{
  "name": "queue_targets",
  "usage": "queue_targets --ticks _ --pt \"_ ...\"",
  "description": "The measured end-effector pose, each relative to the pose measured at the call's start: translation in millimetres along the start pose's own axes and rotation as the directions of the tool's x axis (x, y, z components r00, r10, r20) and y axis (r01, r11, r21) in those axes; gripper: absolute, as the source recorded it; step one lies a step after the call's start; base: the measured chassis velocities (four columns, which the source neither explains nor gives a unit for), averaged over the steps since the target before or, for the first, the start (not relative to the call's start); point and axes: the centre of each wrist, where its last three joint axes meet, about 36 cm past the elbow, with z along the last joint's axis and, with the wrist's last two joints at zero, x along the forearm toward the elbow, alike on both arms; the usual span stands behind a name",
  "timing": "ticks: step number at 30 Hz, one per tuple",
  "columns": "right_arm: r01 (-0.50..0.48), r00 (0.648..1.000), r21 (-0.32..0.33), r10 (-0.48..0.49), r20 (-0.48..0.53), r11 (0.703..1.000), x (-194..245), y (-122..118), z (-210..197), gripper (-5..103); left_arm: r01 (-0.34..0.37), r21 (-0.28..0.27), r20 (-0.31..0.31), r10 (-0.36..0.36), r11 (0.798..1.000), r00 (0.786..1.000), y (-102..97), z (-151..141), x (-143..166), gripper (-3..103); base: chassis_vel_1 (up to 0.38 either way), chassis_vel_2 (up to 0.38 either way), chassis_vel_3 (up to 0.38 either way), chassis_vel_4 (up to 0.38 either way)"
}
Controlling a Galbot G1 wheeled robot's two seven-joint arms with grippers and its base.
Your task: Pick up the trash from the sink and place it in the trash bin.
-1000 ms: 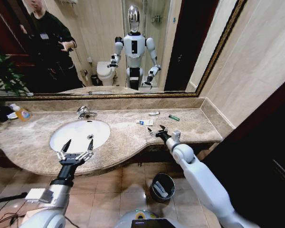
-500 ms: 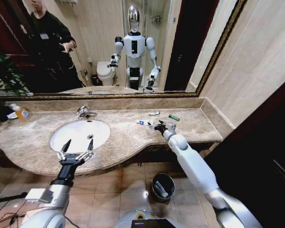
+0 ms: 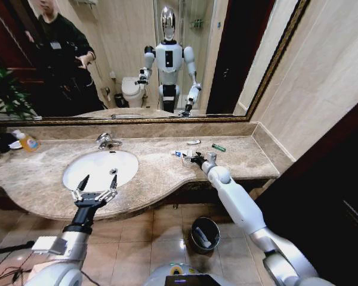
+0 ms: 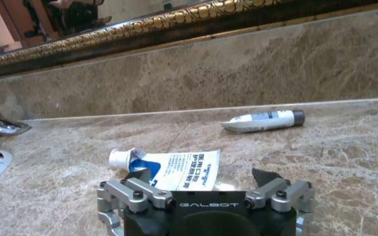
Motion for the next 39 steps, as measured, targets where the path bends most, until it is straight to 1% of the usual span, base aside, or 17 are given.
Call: queue_targets --ticks 1,2,4,7,8,11,13,17,19,22,24,25,28,29,32,36,39 --pt "0.001 1.000 -0.001 -0.001 0.000 1.000 0 0 0 102 0.000 0.000 0.000 0.000 1.000 1.000 0.0 0 0 100 0.000 0.000 0.000 0.000" --pt "0.002 1.000 -0.002 -0.002 0.001 1.000 -1 0 1 97 0.000 0.000 0.000 0.000 1.000 1.000 0.0 0 0 100 0.000 0.000 0.000 0.000" --pt "0.005 1.000 -0.003 -0.005 0.003 1.000 -1 1 1 97 0.000 0.000 0.000 0.000 1.000 1.000 0.0 0 0 100 0.000 0.000 0.000 0.000" --pt "0.032 0.999 -0.005 -0.032 0.006 0.999 -1 1 4 82 0.000 0.000 0.000 0.000 1.000 1.000 0.0 0 0 100 0.000 0.000 0.000 0.000" --pt "0.032 0.999 -0.005 -0.032 0.006 0.999 -1 1 4 82 0.000 0.000 0.000 0.000 1.000 1.000 0.0 0 0 100 0.000 0.000 0.000 0.000" --pt "0.052 0.999 -0.005 -0.052 0.007 0.999 -1 2 4 65 0.000 0.000 0.000 0.000 1.000 1.000 0.0 0 0 100 0.000 0.000 0.000 0.000" --pt "0.053 0.999 -0.005 -0.053 0.008 0.999 -1 2 4 65 0.000 0.000 0.000 0.000 1.000 1.000 0.0 0 0 100 0.000 0.000 0.000 0.000" --pt "0.057 0.998 0.001 -0.057 0.017 0.998 -1 6 4 43 0.000 0.000 0.000 0.000 1.000 1.000 0.0 0 0 100 0.000 0.000 0.000 0.000" --pt "0.057 0.998 0.003 -0.057 0.017 0.998 -1 6 4 43 0.000 0.000 0.000 0.000 1.000 1.000 0.0 0 0 100 0.000 0.000 0.000 0.000" --pt "0.056 0.998 0.014 -0.056 0.020 0.998 -2 9 6 27 0.000 0.000 0.000 0.000 1.000 1.000 0.0 0 0 100 0.000 0.000 0.000 0.000" --pt "0.055 0.998 0.016 -0.056 0.021 0.998 -2 9 6 27 0.000 0.000 0.000 0.000 1.000 1.000 0.0 0 0 100 0.000 0.000 0.000 0.000" --pt "0.055 0.998 0.019 -0.055 0.025 0.998 -1 11 6 15 0.000 0.000 0.000 0.000 1.000 1.000 0.0 0 0 100 0.000 0.000 0.000 0.000" --pt "0.055 0.998 0.021 -0.056 0.030 0.998 0 13 5 15 0.000 0.000 0.000 0.000 1.000 1.000 0.0 0 0 100 0.000 0.000 0.000 0.000" --pt "0.055 0.998 0.024 -0.056 0.038 0.998 2 16 4 4 0.000 0.000 0.000 0.000 1.000 1.000 0.0 0 0 100 0.000 0.000 0.000 0.000" --pt "0.053 0.997 0.031 -0.055 0.051 0.998 6 19 0 1 0.000 0.000 0.000 0.000 1.000 1.000 0.0 0 0 100 0.000 0.000 0.000 0.000" --pt "0.055 0.996 0.050 -0.058 0.072 0.997 20 23 -4 0 0.000 0.000 0.000 0.000 1.000 1.000 0.0 0 0 100 0.000 0.000 0.000 0.000" --pt "0.053 0.994 0.061 -0.059 0.091 0.997 41 27 -9 0 0.000 0.000 0.000 0.000 1.000 1.000 0.0 0 0 100 0.000 0.000 0.000 0.000"
